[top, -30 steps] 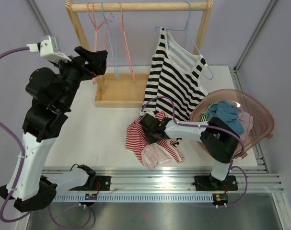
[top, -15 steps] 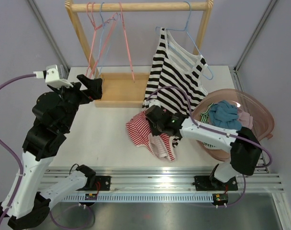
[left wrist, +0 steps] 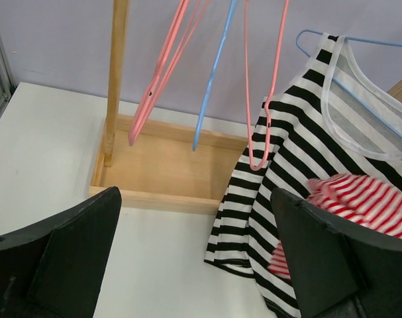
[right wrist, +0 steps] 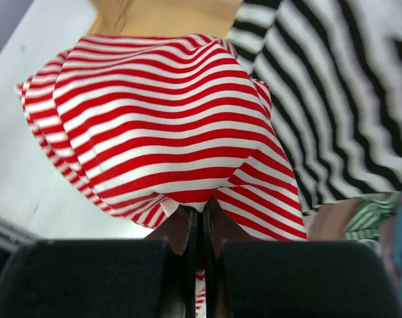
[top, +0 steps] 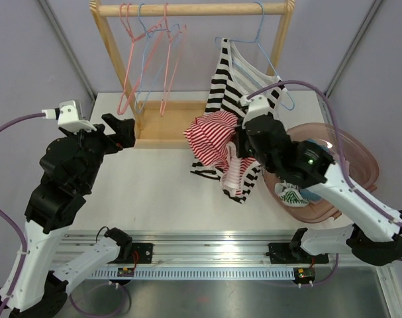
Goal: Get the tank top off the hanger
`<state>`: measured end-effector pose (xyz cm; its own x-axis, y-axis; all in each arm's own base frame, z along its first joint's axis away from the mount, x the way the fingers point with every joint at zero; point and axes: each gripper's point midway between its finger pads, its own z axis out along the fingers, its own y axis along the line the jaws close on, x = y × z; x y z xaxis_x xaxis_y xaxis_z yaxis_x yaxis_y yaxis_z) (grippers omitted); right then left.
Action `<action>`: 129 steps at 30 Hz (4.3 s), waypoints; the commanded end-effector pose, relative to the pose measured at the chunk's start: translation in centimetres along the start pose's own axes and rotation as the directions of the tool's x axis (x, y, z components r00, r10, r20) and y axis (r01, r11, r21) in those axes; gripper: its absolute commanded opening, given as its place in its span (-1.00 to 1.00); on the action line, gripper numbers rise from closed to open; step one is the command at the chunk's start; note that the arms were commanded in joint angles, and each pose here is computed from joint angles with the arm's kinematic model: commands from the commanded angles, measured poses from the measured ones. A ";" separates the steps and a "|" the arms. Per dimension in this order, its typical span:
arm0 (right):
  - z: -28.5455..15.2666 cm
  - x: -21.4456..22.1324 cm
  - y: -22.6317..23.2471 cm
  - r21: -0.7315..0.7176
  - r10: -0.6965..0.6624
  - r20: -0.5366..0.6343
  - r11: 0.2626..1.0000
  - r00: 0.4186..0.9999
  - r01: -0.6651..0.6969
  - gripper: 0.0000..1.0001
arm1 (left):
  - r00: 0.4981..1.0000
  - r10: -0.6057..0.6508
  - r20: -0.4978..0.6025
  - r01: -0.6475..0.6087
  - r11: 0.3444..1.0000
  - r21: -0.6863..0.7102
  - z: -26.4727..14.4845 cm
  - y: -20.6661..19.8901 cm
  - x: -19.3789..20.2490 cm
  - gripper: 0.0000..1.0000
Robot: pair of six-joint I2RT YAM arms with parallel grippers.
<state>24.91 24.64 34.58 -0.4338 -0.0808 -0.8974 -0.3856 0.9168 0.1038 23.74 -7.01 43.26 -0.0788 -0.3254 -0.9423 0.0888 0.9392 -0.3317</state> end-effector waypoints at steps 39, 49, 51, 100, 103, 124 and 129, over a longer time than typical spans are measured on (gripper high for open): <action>2.2 15.4 -33.9 0.874 0.532 -0.040 0.429 0.846 -0.228 0.62 | 0.996 -0.016 -0.092 0.047 0.938 0.345 3.5 -12.7 -2.5 0.98; -7.9 3.8 -31.5 0.759 0.332 0.338 0.457 0.881 -0.463 0.99 | 0.994 -0.026 -0.111 0.066 0.922 0.382 5.0 -17.1 -0.8 0.98; -8.3 3.0 -30.3 0.714 0.336 0.333 0.520 0.881 -0.468 0.99 | 0.993 -0.029 -0.113 0.071 0.918 0.390 5.4 -18.0 -0.5 0.98; -16.4 2.8 -12.8 0.009 0.403 0.321 0.904 0.857 -0.428 0.99 | 0.971 -0.192 0.139 0.151 0.953 0.263 25.8 -32.4 4.9 -0.33; -16.4 2.7 -12.7 0.007 0.402 0.323 0.904 0.857 -0.427 0.99 | 0.978 -0.155 0.139 0.120 0.965 0.233 25.5 -31.4 4.6 -0.47; -16.3 2.3 -12.4 -0.014 0.403 0.321 0.907 0.857 -0.422 0.99 | 0.974 -0.217 0.066 0.179 0.913 0.366 20.4 -28.8 -1.5 -1.00; -16.1 2.2 -12.5 -0.010 0.400 0.316 0.908 0.860 -0.418 0.99 | 0.972 -0.224 0.074 0.176 0.896 0.408 18.6 -28.3 -2.9 -1.00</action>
<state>15.41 6.12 36.48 -0.3000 0.4356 -0.8487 -0.1171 0.8661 0.4860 42.61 -36.25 48.80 -0.0942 -0.4392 -0.8935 0.3763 0.8152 -0.4404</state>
